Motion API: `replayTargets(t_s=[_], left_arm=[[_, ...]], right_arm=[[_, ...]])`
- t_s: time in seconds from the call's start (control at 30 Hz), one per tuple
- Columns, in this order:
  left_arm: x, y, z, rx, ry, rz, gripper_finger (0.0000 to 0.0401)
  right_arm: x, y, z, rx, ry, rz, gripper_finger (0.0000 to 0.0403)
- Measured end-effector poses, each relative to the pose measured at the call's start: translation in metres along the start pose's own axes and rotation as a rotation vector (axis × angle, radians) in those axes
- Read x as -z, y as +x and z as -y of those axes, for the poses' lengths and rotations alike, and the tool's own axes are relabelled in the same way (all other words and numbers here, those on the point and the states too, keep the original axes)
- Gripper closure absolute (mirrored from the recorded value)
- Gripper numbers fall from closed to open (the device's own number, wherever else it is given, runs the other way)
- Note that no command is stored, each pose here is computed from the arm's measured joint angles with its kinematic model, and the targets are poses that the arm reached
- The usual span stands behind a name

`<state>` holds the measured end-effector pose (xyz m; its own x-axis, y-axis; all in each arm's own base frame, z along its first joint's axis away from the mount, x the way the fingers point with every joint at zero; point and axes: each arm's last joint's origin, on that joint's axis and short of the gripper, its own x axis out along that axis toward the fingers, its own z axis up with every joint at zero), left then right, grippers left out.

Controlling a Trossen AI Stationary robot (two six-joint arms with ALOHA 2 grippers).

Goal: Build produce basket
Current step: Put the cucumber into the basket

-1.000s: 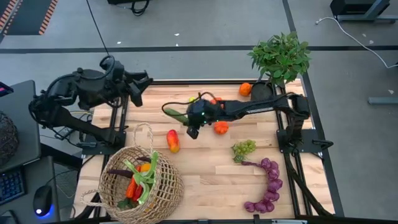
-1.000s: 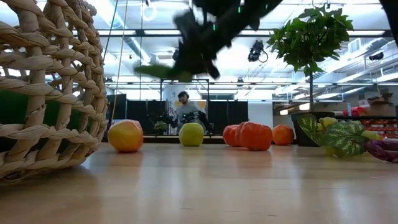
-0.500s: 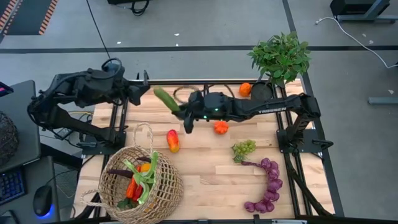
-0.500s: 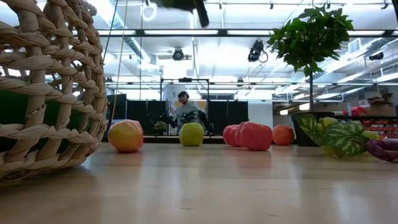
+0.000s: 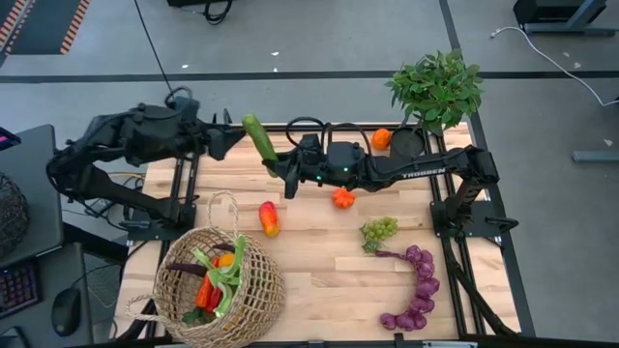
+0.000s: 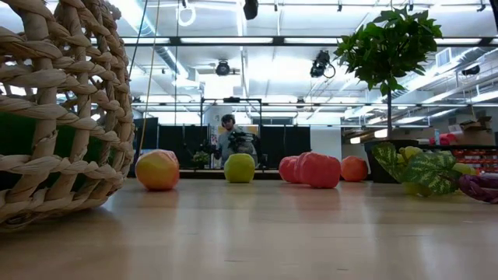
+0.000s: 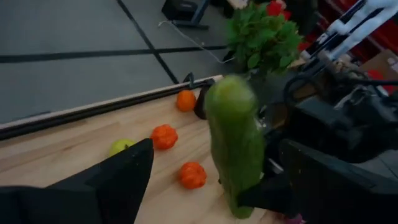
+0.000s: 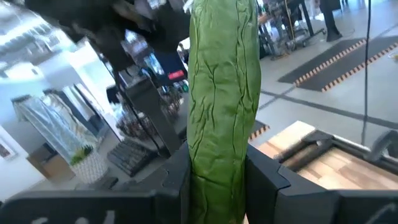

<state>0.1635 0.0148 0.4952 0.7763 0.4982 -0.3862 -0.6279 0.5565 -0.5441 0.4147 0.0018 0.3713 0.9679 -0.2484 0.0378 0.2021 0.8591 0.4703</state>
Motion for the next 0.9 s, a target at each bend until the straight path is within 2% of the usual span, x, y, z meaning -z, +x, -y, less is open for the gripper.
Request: replayTargets(t_s=[0.3,0.5,0.63,0.83,0.9], left_arm=[[0.013,0.045,0.028,0.014,0.024,-0.012,0.0046],[0.019,0.056,0.038,0.033,0.013,-0.013,0.0064],[0.021,0.056,0.039,0.015,0.006,0.001,0.012],[0.02,0.055,0.037,-0.014,-0.003,0.025,0.0249],[0.02,0.054,0.037,-0.014,0.009,0.026,0.0265]], right_arm=[[0.001,-0.002,-0.008,0.006,0.0,0.034,0.0296],[0.002,-0.003,-0.009,0.006,-0.001,0.033,0.0296],[0.001,-0.002,-0.008,0.004,0.004,0.035,0.0293],[0.001,-0.002,-0.007,-0.006,-0.001,0.021,0.0275],[0.0,-0.002,-0.006,-0.003,-0.002,0.018,0.0269]])
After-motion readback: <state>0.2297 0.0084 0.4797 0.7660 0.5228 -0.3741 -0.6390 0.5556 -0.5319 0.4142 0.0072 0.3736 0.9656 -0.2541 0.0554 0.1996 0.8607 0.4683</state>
